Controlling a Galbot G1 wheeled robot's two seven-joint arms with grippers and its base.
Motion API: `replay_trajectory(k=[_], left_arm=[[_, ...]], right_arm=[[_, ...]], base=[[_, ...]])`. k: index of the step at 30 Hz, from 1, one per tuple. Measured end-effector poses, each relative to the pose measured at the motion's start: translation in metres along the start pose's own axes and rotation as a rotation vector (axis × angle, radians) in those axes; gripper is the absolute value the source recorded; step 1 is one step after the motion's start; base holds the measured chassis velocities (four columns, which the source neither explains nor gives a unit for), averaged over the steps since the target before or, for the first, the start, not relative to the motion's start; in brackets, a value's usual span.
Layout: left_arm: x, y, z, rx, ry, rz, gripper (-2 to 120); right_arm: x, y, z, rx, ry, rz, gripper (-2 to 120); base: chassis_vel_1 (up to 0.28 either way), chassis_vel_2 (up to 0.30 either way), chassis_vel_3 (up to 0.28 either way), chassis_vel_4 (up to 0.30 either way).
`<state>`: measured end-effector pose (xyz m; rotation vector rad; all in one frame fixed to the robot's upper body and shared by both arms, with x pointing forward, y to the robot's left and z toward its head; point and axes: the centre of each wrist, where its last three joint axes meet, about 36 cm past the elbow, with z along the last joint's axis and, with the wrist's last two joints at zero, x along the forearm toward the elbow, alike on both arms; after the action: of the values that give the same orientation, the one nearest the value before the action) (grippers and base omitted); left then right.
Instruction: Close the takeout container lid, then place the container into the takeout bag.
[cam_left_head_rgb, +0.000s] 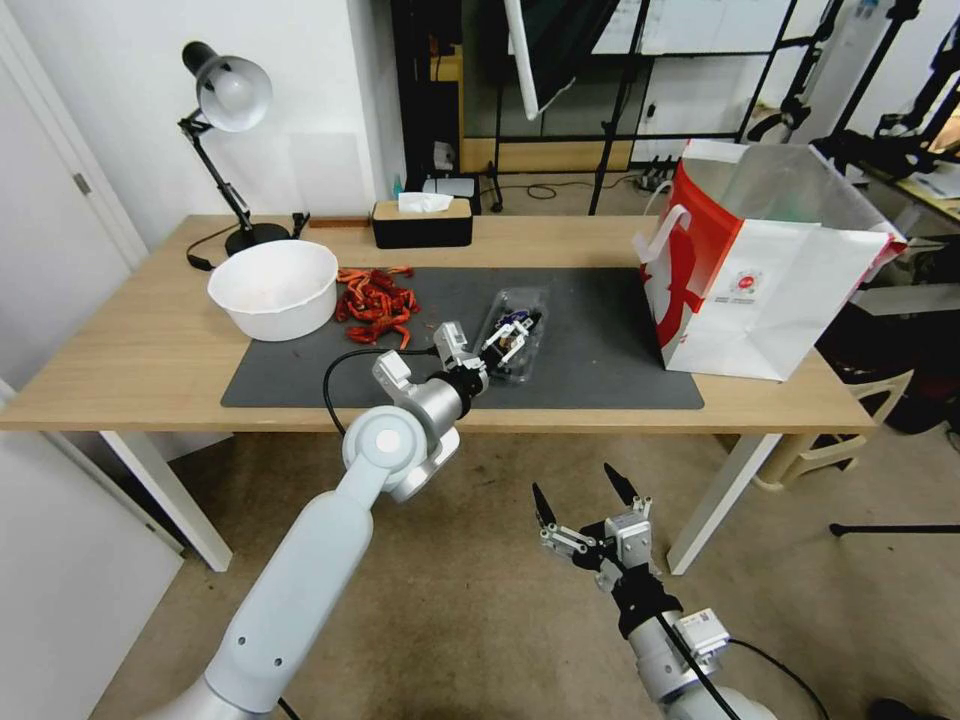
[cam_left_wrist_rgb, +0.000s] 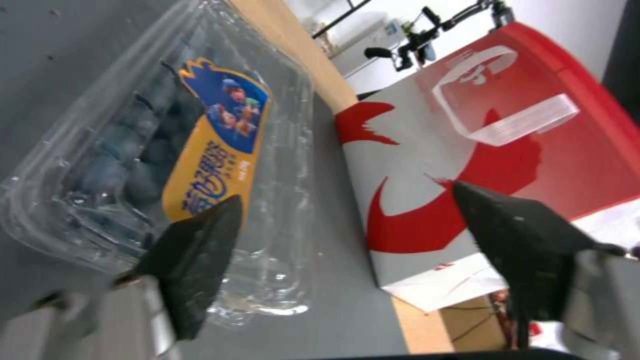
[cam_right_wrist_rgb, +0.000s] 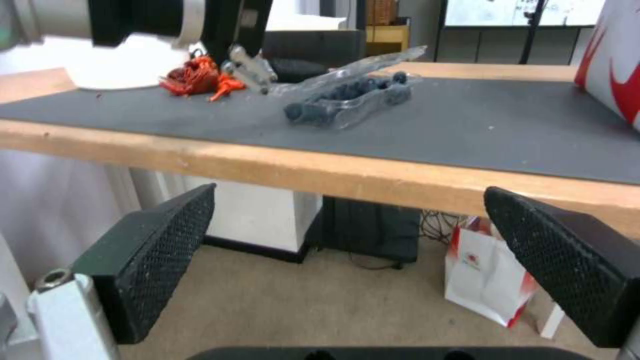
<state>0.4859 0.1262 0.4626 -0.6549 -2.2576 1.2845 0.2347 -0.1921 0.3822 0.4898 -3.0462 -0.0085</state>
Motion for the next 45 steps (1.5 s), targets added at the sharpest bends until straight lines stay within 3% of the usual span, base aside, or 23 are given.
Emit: replay_trajectory(k=[3, 10, 15, 17, 20, 28, 38, 45], left_arm=[[-0.002, 0.0, 0.002, -0.055, -0.006, -0.034, 66], [-0.004, 0.004, 0.007, -0.09, -0.009, -0.056, 40], [-0.003, 0.005, 0.007, -0.097, -0.011, -0.057, 20], [-0.003, 0.005, 0.007, -0.098, -0.012, -0.058, 17], [-0.002, 0.006, 0.007, -0.099, -0.012, -0.058, 1], [-0.003, 0.006, 0.011, -0.096, -0.009, -0.058, 0], [-0.002, 0.008, 0.013, -0.095, -0.011, -0.062, 0], [0.0, 0.01, 0.012, -0.096, -0.018, -0.069, 0]], right_arm=[[-0.003, -0.011, -0.011, -0.014, -0.023, 0.02, 100], [-0.014, -0.043, -0.041, -0.088, -0.063, 0.057, 100], [-0.028, -0.075, -0.085, -0.261, -0.106, 0.065, 100], [-0.031, -0.081, -0.092, -0.3, -0.11, 0.063, 100], [-0.044, -0.096, -0.108, -0.435, -0.094, 0.052, 100], [-0.083, -0.116, -0.103, -0.629, 0.015, 0.035, 100], [-0.134, -0.116, -0.104, -0.699, 0.094, 0.028, 100], [-0.175, -0.109, -0.121, -0.708, 0.22, 0.043, 100]], base=[[0.0, 0.0, 0.0, 0.0], [0.0, 0.0, 0.0, 0.0], [0.0, 0.0, 0.0, 0.0], [0.0, 0.0, 0.0, 0.0], [0.0, 0.0, 0.0, 0.0], [0.0, 0.0, 0.0, 0.0], [0.0, 0.0, 0.0, 0.0], [0.0, 0.0, 0.0, 0.0]])
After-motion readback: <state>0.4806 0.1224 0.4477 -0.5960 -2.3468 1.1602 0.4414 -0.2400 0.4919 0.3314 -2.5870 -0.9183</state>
